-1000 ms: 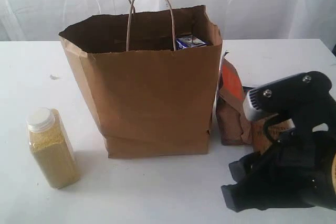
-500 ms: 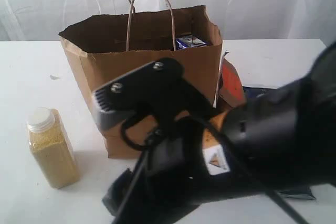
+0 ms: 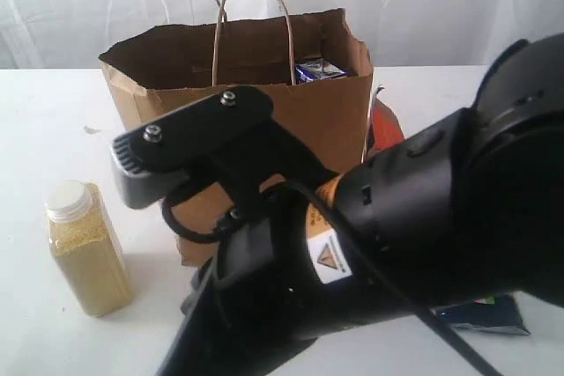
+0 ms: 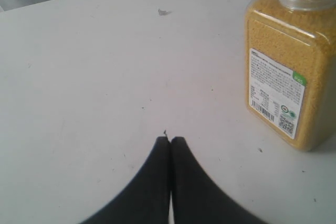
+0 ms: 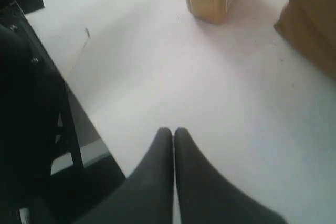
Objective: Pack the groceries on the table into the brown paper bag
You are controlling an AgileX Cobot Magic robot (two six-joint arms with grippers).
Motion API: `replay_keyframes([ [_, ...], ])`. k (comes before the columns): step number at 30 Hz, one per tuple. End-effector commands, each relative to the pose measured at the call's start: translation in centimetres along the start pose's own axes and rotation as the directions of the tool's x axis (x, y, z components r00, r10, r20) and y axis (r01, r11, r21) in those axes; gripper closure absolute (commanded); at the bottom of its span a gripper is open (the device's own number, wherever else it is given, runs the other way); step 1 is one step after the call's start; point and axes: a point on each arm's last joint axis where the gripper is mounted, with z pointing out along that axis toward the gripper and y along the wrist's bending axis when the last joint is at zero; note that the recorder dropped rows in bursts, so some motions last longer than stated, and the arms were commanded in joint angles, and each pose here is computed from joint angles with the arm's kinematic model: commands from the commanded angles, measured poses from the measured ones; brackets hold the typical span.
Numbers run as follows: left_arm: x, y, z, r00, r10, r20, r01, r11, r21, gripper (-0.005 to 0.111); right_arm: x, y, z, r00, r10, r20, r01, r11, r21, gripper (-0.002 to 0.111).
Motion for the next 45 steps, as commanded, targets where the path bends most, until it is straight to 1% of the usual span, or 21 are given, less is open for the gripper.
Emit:
replay_keyframes([
  [1, 0.1, 0.0, 0.0, 1.000, -0.011, 0.001, 0.011, 1.000, 0.000, 0.107, 1.1, -0.2, -1.7, 0.999, 0.007, -0.052, -0.007, 1.000, 0.009, 0.108],
  [4, 0.1, 0.0, 0.0, 1.000, -0.011, 0.001, 0.011, 1.000, 0.000, 0.107, 1.1, -0.7, -3.2, 0.995, 0.008, 0.097, -0.008, 1.000, 0.001, 0.108],
  [7, 0.1, 0.0, 0.0, 1.000, -0.011, 0.001, 0.011, 1.000, 0.000, 0.107, 2.1, -1.6, -4.6, 0.972, -0.027, 0.232, 0.021, 0.999, 0.028, 0.108],
  [13, 0.1, 0.0, 0.0, 1.000, -0.011, 0.001, 0.011, 1.000, 0.000, 0.107, 5.8, -3.5, -4.8, 0.943, -0.011, 0.332, -0.009, 0.998, 0.061, 0.108],
  [17, 0.1, 0.0, 0.0, 1.000, -0.011, 0.001, 0.011, 1.000, 0.000, 0.107, 7.3, -5.8, -4.2, 0.902, 0.029, 0.432, -0.087, 0.990, 0.114, 0.108],
  [20, 0.1, 0.0, 0.0, 1.000, -0.011, 0.001, 0.011, 1.000, 0.000, 0.107, 8.4, -7.7, -4.3, 0.882, 0.066, 0.466, -0.164, 0.971, 0.172, 0.108],
  [24, 0.1, 0.0, 0.0, 1.000, -0.011, 0.001, 0.011, 1.000, 0.000, 0.107, 10.6, -9.7, -5.2, 0.857, 0.115, 0.502, -0.270, 0.930, 0.250, 0.108],
  [28, 0.1, 0.0, 0.0, 1.000, -0.011, 0.001, 0.011, 1.000, 0.000, 0.107, 13.1, -10.7, -6.3, 0.816, 0.136, 0.561, -0.359, 0.881, 0.308, 0.108],
  [32, 0.1, 0.0, 0.0, 1.000, -0.011, 0.001, 0.011, 1.000, 0.000, 0.107, 16.4, -10.9, -7.3, 0.760, 0.127, 0.637, -0.434, 0.829, 0.353, 0.108],
  [35, 0.1, 0.0, 0.0, 1.000, -0.011, 0.001, 0.011, 1.000, 0.000, 0.107, 18.8, -10.9, -7.2, 0.726, 0.118, 0.677, -0.483, 0.788, 0.381, 0.108],
  [36, 0.1, 0.0, 0.0, 1.000, -0.011, 0.001, 0.011, 1.000, 0.000, 0.107, 19.4, -11.0, -7.1, 0.717, 0.117, 0.688, -0.501, 0.772, 0.392, 0.108],
  [37, 0.1, 0.0, 0.0, 1.000, -0.011, 0.001, 0.011, 1.000, 0.000, 0.107, 20.6, -11.0, -6.9, 0.698, 0.111, 0.708, -0.533, 0.741, 0.409, 0.108],
  [41, 0.1, 0.0, 0.0, 1.000, -0.011, 0.001, 0.011, 1.000, 0.000, 0.107, 22.7, -10.9, -6.7, 0.647, 0.074, 0.758, -0.592, 0.675, 0.439, 0.108],
  [45, 0.1, 0.0, 0.0, 1.000, -0.011, 0.001, 0.011, 1.000, 0.000, 0.107, 23.6, -10.6, -6.9, 0.598, 0.014, 0.801, -0.619, 0.644, 0.451, 0.108],
])
